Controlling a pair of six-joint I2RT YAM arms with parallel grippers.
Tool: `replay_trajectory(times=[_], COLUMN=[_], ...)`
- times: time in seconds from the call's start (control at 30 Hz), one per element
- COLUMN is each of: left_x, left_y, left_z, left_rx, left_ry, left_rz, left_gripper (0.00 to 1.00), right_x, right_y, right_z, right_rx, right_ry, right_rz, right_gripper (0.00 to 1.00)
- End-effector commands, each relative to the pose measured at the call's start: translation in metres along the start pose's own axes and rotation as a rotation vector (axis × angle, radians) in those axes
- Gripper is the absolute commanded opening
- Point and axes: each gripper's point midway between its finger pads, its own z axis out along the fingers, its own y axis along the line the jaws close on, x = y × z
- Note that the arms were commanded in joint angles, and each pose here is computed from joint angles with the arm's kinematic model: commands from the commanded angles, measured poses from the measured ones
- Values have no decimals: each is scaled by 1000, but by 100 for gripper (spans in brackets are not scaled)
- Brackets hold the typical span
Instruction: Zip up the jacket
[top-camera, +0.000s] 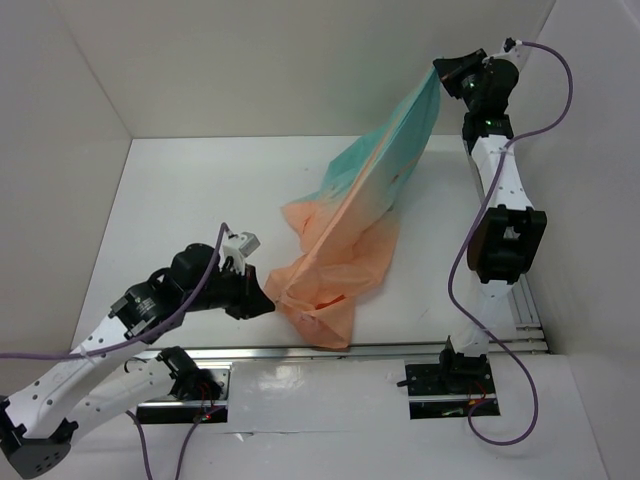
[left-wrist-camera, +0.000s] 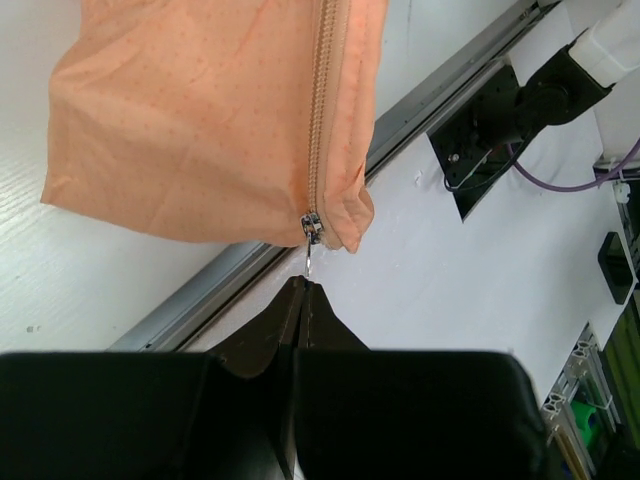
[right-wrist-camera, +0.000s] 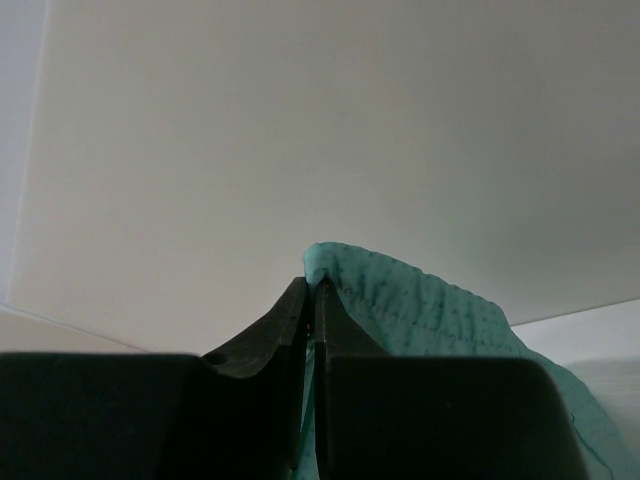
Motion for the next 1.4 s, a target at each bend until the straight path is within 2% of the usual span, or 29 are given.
replay_trajectory(times=[0.0,0.13,0.33,0.47,0.5,0.6,0.67,0.8,0.97,1.0,1.07,1.1,1.13,1.2,1.23,1.27,1.3,1.37], left_x=[30,35,6,-64,-82,-134,-184,-235,-265,-270,-270,-268,-268,-262,-260,-255,-250,-248], left_y=[7,12,14,10,17,16,20,57,89,102,116,125,133,132,134,132,133,128], left_z=[-10,-14,-24,-22,-23,-25,-47,-43,-46,-46,-43,-35,-38,-28,-26,-24,-21,-26], left_rx=[-34,-63,-126,-185,-240,-345,-440,-557,-555,-571,-585,-586,-594,-553,-559,-544,-541,-536], left_ry=[98,95,-32,-271,-332,-429,-549,-562,-592,-602,-580,-545,-527,-453,-435,-410,-390,-402], left_rz=[-68,-101,-104,-124,-117,-95,-79,-115,-160,-164,-170,-171,-181,-156,-163,-157,-163,-157], left_gripper=[0,0,0,0,0,0,0,0,0,0,0,3,29,63,79,83,94,100], right_x=[-73,-75,-62,-53,-42,-11,0,42,99,101,137,146,155,172,172,158,162,142], right_y=[39,42,37,44,32,27,20,-4,-37,-38,-65,-72,-81,-111,-119,-127,-135,-130], right_z=[-17,-17,-18,-32,-34,-45,-55,-88,-133,-143,-165,-172,-180,-205,-215,-222,-237,-244], right_rx=[-68,-75,-87,-122,-99,-83,-74,-6,118,133,234,268,313,493,553,629,693,741], right_ry=[-198,-203,-162,-136,-118,-44,-20,77,188,190,265,288,314,375,380,343,377,334], right_rz=[-47,-49,-30,-26,-18,-9,-16,-14,-42,-58,-93,-119,-150,-256,-288,-332,-348,-383], right_gripper=[0,0,0,0,0,0,0,0,0,3,14,23,59,86,97,100,100,100])
